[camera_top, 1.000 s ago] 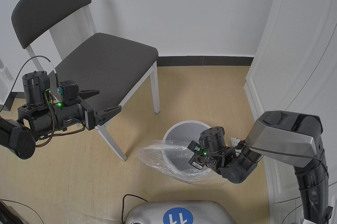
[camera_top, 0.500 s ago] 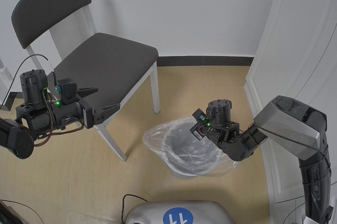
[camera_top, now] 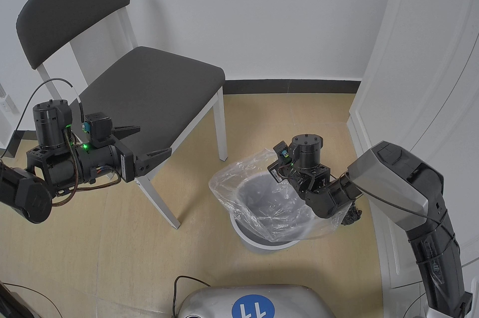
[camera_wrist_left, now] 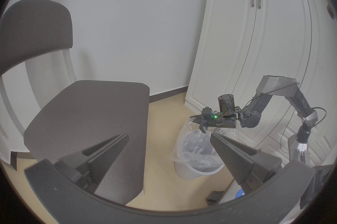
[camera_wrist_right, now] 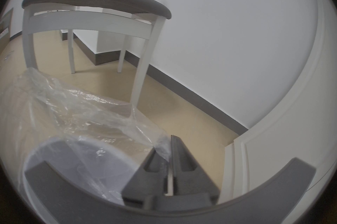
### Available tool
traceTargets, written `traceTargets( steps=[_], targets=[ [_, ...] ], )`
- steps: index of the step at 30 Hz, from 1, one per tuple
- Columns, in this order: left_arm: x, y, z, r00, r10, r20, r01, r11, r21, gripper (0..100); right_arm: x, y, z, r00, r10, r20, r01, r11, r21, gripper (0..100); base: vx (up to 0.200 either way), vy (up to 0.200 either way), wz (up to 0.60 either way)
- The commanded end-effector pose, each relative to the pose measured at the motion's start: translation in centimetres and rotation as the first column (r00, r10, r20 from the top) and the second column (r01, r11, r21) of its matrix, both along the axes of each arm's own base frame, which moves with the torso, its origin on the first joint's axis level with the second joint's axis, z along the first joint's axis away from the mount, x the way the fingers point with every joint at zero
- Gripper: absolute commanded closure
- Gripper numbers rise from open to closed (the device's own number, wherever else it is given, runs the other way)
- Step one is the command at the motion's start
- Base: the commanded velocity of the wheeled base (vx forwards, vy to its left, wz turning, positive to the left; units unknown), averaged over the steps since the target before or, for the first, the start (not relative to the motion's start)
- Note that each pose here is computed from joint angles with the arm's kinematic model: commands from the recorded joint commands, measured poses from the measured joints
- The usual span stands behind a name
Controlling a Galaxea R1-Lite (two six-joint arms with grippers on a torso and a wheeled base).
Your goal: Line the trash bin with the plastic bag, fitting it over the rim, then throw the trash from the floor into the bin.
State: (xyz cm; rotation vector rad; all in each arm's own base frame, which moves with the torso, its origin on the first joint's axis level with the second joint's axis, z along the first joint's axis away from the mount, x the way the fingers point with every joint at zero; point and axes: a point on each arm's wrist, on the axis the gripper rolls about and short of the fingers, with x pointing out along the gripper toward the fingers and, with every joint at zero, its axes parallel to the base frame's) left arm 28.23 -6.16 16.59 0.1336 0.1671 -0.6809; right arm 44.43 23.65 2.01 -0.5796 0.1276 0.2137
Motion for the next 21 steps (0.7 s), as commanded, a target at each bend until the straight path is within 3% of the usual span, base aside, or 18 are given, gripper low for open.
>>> traceTargets(
  steps=[1,7,12,17,21],
  targets=[
    [0.2,0.0,-0.2,1.000,0.000,-0.007,0.000,1.000,0.001,0,0.9,0.4,-1.1,1.000,-0.019,0.013,0.018,1.000,0.007,0,0.000,0.000,0.00],
    [0.4,-0.1,-0.5,1.000,-0.006,-0.014,0.006,1.000,0.000,0,0.2,0.1,0.3,1.000,-0.022,0.007,0.021,0.999,0.042,0,0.000,0.000,0.00],
    [0.6,-0.3,-0.6,1.000,-0.017,0.018,0.017,1.000,-0.011,0,-2.9,-1.6,2.7,0.997,-0.015,-0.080,0.016,1.000,0.015,0,0.000,0.000,0.00],
    [0.1,-0.9,0.2,0.996,-0.090,0.008,0.090,0.986,-0.141,0,-4.7,-2.5,6.9,0.994,-0.032,-0.102,0.049,0.985,0.168,0,0.000,0.000,0.00],
    [-0.4,-1.0,0.5,0.992,-0.118,0.034,0.122,0.974,-0.190,0,-7.2,-3.2,9.3,0.989,-0.029,-0.146,0.059,0.977,0.203,0,0.000,0.000,0.00]
  ],
)
